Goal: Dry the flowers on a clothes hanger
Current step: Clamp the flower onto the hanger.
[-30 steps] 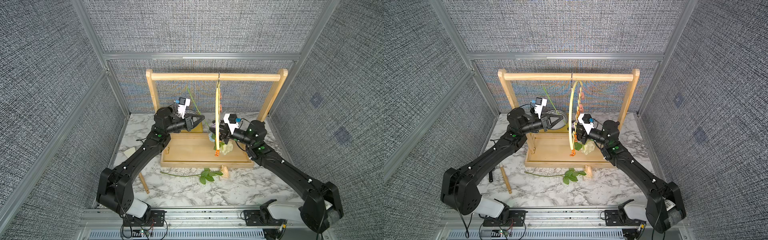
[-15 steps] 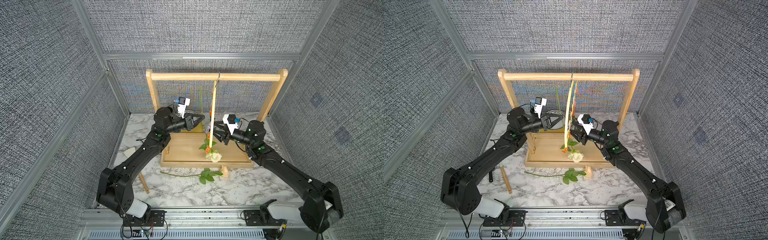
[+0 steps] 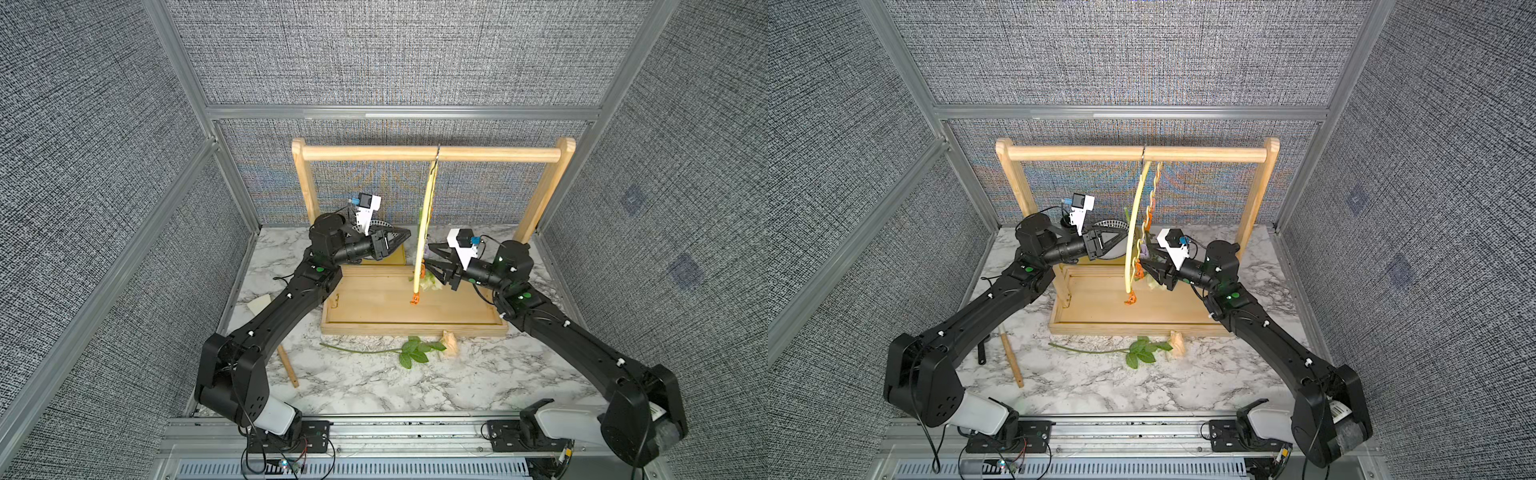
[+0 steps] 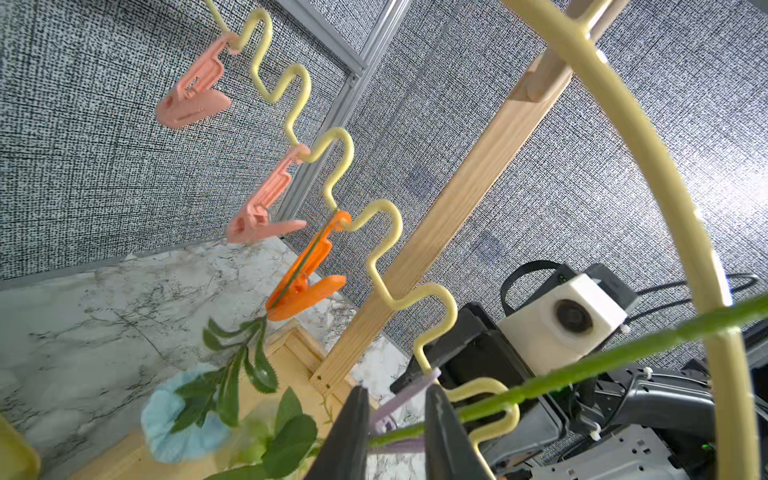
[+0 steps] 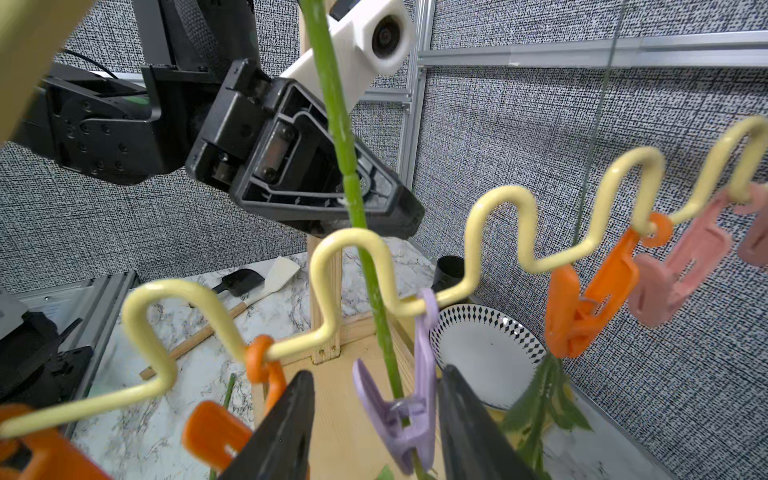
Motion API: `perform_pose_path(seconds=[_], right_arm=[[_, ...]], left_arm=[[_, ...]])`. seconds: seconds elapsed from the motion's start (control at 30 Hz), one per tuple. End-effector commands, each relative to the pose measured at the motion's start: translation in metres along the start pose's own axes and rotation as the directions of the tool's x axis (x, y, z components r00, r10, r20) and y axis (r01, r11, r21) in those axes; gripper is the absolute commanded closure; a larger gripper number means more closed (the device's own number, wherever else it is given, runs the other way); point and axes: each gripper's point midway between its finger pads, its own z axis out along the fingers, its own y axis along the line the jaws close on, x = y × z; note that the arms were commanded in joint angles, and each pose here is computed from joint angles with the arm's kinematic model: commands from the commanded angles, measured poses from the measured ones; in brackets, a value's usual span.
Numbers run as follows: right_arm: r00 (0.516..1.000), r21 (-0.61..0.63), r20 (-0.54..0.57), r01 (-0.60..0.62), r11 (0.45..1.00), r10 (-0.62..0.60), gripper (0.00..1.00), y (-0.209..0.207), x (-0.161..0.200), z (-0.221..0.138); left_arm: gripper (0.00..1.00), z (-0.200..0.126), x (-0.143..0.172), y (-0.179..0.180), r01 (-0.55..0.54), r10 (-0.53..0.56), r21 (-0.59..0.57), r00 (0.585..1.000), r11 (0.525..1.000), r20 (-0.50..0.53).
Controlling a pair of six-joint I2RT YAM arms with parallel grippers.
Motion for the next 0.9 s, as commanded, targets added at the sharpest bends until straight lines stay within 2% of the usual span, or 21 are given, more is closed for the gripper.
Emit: perform_pose_path(seconds=[0.0, 0.3, 0.6, 0.73, 0.77, 0.87], right_arm=[[1.000, -0.012, 0.003, 0.008, 1.000, -0.008, 0.49, 0.002, -0.001, 0.000], [1.000, -0.016, 0.002, 0.008, 1.000, -0.008, 0.49, 0.001, -0.001, 0.002], [1.000, -0.011, 0.000, 0.011, 1.000, -0.011, 0.49, 0.001, -0.002, 0.001], [1.000, -0.011, -0.005, 0.014, 1.000, -0.014, 0.49, 0.002, -0.002, 0.000], [1.000, -0.012, -0.010, 0.015, 1.000, -0.015, 0.49, 0.003, 0.000, -0.001], [0.999, -0.011, -0.027, 0.017, 1.000, -0.017, 0.49, 0.005, 0.003, -0.006]], left_arm=[[0.67, 0.000, -0.002, -0.004, -0.014, 0.014, 0.014, 1.000, 1.000, 0.003], [0.57, -0.001, 0.000, -0.004, -0.018, 0.018, 0.012, 1.000, 1.000, -0.001], [0.54, -0.006, -0.001, -0.007, -0.048, 0.048, -0.014, 0.999, 0.999, -0.005], [0.50, -0.009, -0.002, -0.006, -0.060, 0.060, -0.038, 0.998, 0.997, -0.009], [0.48, -0.010, -0.002, -0.006, -0.067, 0.066, -0.045, 0.998, 0.997, -0.008], [0.28, -0.017, -0.003, -0.002, -0.090, 0.089, -0.101, 0.996, 0.991, -0.015]])
